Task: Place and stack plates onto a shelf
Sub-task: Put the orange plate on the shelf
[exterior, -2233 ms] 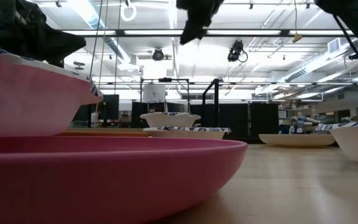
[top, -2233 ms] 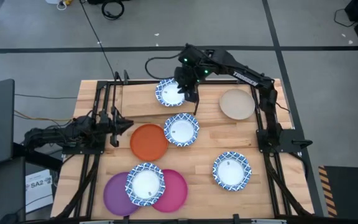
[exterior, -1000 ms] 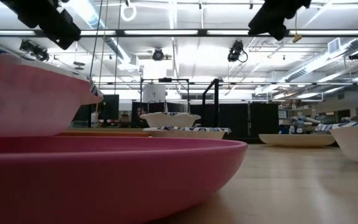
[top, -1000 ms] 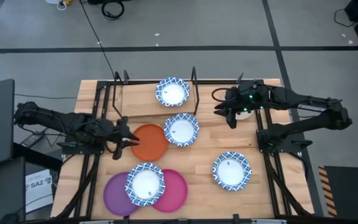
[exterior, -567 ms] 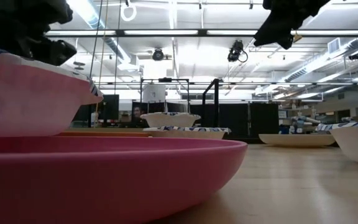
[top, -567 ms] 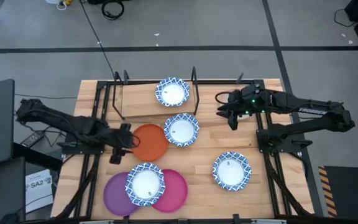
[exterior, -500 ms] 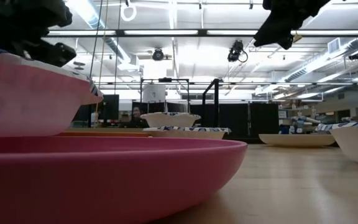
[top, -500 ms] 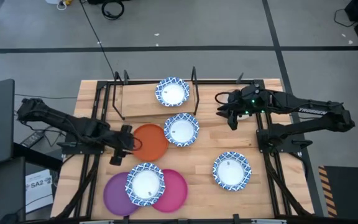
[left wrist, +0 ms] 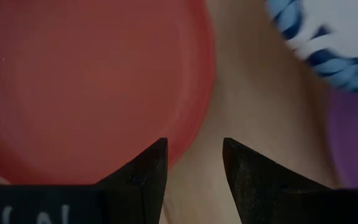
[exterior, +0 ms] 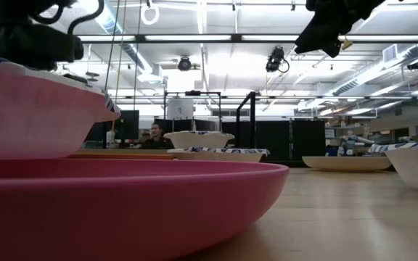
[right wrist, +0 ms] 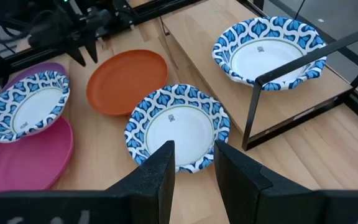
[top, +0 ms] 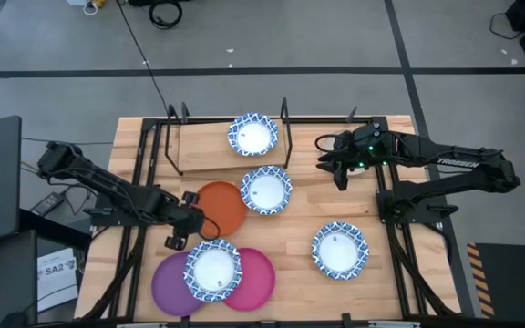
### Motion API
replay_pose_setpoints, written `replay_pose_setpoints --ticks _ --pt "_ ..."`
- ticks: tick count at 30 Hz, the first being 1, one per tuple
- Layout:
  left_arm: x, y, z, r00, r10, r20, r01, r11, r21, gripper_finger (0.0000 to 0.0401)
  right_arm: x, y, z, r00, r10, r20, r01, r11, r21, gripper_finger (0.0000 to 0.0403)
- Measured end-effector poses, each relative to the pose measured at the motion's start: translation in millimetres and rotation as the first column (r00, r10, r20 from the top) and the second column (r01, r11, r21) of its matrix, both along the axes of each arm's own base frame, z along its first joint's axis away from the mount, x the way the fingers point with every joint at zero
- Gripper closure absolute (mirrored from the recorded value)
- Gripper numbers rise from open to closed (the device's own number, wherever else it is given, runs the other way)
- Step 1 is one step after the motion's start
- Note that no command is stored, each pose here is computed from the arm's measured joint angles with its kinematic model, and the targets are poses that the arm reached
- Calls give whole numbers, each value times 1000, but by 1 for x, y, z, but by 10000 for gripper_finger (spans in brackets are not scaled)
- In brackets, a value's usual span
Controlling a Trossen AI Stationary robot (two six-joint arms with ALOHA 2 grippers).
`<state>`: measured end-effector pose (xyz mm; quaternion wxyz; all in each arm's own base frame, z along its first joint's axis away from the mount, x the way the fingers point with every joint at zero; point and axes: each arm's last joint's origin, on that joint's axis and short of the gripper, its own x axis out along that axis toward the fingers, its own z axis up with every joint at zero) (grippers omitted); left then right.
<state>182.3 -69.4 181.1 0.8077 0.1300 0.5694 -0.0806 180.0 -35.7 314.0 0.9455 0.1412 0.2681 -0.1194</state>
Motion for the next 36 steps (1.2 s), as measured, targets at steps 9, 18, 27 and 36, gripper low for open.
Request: replay_pose_setpoints --ticks 9,18,27,36 --pt "8 -2 -15 999 8 -46 -6 998 60 241 0 0 0 1000 0 0 0 1000 0 285" --pt "13 -4 -26 997 11 -80 -5 997 74 241 0 0 0 1000 0 -1 0 1000 0 285" --pt "16 -5 -34 994 14 -110 -4 996 86 248 0 0 0 1000 0 0 0 1000 1 285" --pt "16 -5 -34 994 19 -105 -9 995 96 305 0 0 0 1000 1 1 -1 1000 1 285"
